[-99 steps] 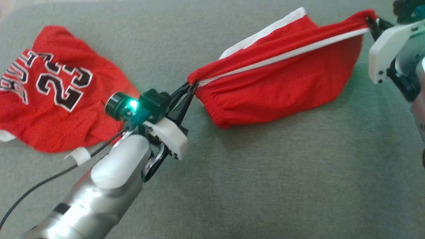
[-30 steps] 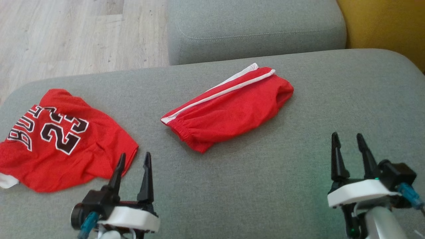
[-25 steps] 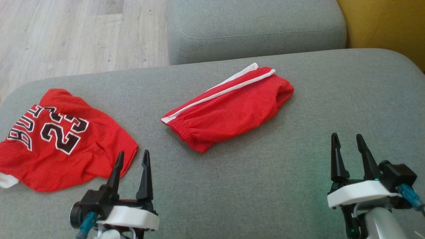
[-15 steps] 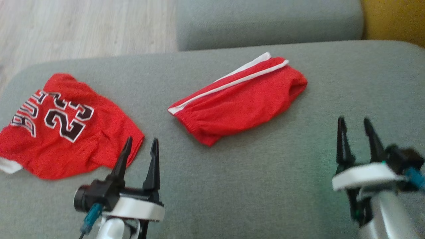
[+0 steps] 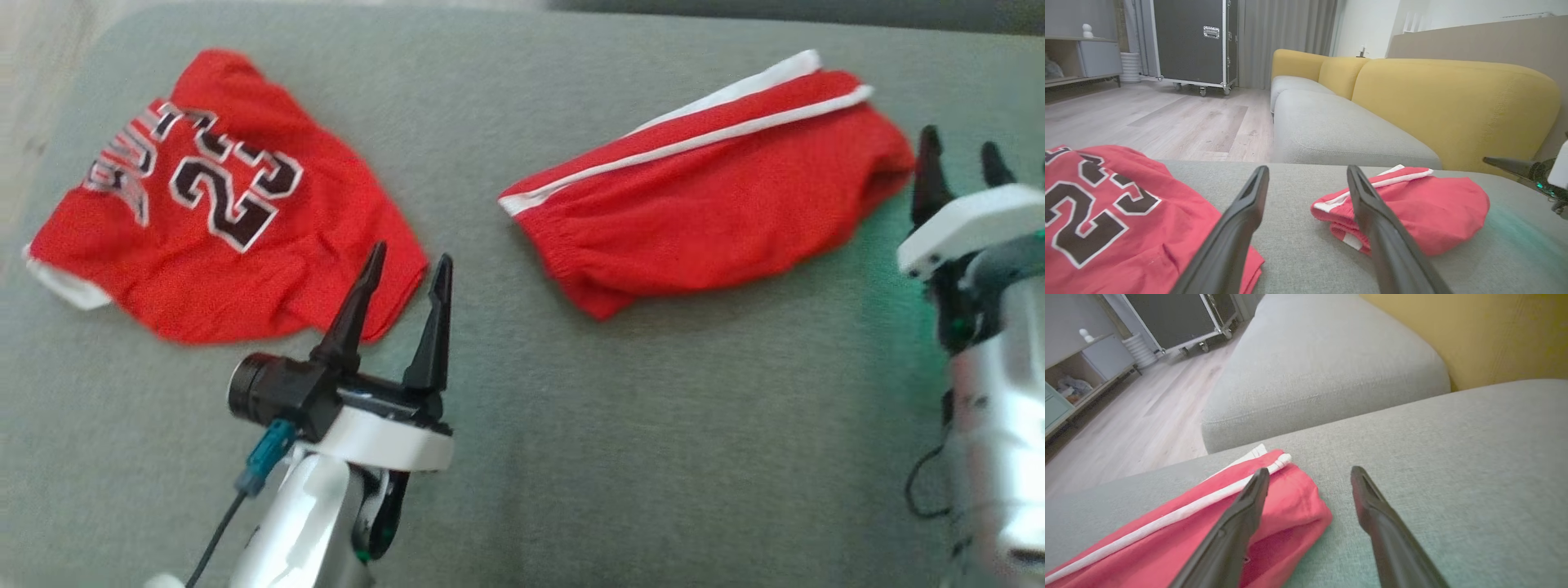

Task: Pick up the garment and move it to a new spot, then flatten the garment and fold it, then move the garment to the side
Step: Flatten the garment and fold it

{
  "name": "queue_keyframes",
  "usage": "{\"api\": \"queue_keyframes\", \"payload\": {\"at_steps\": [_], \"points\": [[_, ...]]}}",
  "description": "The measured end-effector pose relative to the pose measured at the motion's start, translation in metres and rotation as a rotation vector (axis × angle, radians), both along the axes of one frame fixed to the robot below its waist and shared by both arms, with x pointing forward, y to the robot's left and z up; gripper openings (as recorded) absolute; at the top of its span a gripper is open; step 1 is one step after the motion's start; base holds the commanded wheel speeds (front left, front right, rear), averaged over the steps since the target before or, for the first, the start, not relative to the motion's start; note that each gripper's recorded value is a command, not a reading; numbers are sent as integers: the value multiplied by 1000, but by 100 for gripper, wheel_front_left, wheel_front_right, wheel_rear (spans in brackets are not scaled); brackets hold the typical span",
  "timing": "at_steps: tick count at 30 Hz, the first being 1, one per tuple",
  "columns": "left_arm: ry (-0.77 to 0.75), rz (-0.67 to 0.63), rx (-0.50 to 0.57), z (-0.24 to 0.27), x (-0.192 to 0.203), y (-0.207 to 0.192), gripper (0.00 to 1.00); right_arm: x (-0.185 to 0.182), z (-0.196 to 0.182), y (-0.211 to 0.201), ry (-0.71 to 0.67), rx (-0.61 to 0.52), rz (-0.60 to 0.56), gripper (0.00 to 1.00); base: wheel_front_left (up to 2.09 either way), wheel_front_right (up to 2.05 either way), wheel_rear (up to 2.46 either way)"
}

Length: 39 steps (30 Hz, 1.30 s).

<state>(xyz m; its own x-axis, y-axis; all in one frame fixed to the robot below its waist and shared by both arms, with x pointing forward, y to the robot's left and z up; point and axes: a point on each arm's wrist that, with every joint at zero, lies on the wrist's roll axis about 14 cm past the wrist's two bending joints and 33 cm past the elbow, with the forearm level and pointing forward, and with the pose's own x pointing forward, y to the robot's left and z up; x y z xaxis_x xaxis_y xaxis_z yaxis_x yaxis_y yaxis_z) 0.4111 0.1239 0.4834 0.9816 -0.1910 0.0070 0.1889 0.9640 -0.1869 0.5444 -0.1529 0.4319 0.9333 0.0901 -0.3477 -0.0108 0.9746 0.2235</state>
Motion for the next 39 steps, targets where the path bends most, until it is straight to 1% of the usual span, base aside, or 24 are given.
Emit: {"api": "queue_keyframes", "payload": {"at_steps": [2,3,6,10,13,14,15,16,18,21,25,29,33,39], "points": [[12,23,-7,-3,1,6,100,10,-13,3,50,7,0,100,0,0,0],[12,23,-7,-3,1,6,100,10,-13,3,50,7,0,100,0,0,0],[31,45,-19,-8,1,13,100,19,-36,7,141,9,7,100,0,0,0],[30,78,-19,-7,5,22,100,18,-68,12,269,-49,51,100,0,0,0],[29,81,-11,-7,7,23,100,24,-74,16,297,-62,68,100,0,0,0],[31,85,-10,-7,7,24,100,27,-73,19,304,-64,76,89,0,0,0],[32,88,-9,-8,7,24,100,29,-72,21,308,-65,82,16,0,0,0],[32,89,-9,-8,7,24,100,30,-71,24,311,-70,92,0,0,0,0],[29,84,-11,-7,7,22,100,28,-70,27,308,-83,107,0,0,0,0],[21,75,-15,-4,9,18,100,25,-66,27,275,-71,98,0,0,0,0],[-1,56,-24,4,11,11,100,23,-50,19,202,-51,65,0,0,0,0],[-24,39,-37,12,10,4,100,17,-29,7,124,2,8,0,0,0,0],[-34,11,-53,16,5,-7,100,-2,-21,-23,84,28,-73,0,0,0,0],[-62,-44,-53,25,1,-26,100,-44,-22,-96,83,17,-229,0,0,0,0]]}}
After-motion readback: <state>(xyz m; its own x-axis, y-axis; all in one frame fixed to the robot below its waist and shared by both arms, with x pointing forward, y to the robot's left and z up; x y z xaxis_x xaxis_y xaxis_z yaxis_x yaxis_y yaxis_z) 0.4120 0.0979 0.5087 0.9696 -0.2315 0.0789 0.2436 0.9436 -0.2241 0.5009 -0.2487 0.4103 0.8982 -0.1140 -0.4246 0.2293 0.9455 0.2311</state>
